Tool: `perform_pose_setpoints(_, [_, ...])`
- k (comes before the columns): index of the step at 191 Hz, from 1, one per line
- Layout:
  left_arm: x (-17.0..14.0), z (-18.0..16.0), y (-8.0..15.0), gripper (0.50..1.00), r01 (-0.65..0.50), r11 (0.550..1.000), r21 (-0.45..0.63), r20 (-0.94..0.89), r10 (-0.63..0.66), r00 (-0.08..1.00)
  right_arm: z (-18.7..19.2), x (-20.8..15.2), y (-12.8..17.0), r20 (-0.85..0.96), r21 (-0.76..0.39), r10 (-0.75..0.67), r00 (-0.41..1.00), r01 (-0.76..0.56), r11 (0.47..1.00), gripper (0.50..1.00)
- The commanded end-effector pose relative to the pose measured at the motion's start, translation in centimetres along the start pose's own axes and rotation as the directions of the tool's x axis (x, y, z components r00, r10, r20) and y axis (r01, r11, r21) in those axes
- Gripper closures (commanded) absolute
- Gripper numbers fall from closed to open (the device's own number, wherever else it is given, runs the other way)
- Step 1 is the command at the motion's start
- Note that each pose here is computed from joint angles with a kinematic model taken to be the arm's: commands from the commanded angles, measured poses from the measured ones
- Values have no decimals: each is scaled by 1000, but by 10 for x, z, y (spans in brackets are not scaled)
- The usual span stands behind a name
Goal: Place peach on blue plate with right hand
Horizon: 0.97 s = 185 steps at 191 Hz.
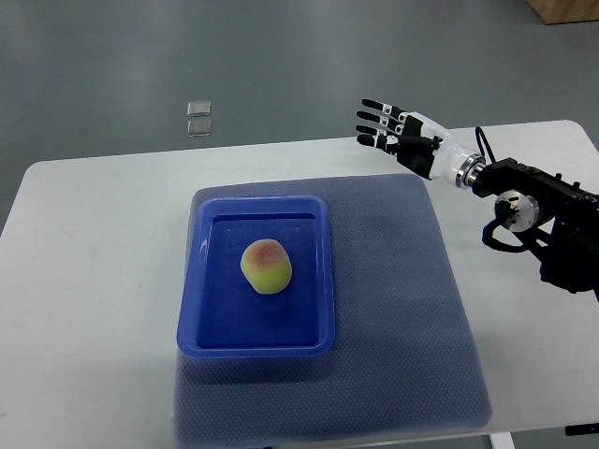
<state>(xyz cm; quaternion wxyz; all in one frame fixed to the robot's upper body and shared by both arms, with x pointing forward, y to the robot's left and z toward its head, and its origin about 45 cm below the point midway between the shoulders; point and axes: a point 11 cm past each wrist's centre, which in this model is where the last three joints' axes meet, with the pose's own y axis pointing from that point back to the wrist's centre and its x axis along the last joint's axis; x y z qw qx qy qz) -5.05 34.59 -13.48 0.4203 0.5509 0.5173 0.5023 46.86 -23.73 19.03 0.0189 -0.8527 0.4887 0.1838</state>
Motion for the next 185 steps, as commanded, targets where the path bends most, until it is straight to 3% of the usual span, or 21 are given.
perform_pose_setpoints(1, [0,0,0,500,0,1000,0,0,0,1000,9,4,4,72,-11,22,997,-21,1000,576])
perform_pose_setpoints(47, [0,0,0,500,0,1000,0,0,0,1000,32,8,11,174,-52,57,983,-48,997,576])
perform_pose_setpoints(185, [0,0,0,500,0,1000,0,0,0,1000,41,-2,15,207,-39,-14,978,22,999,572])
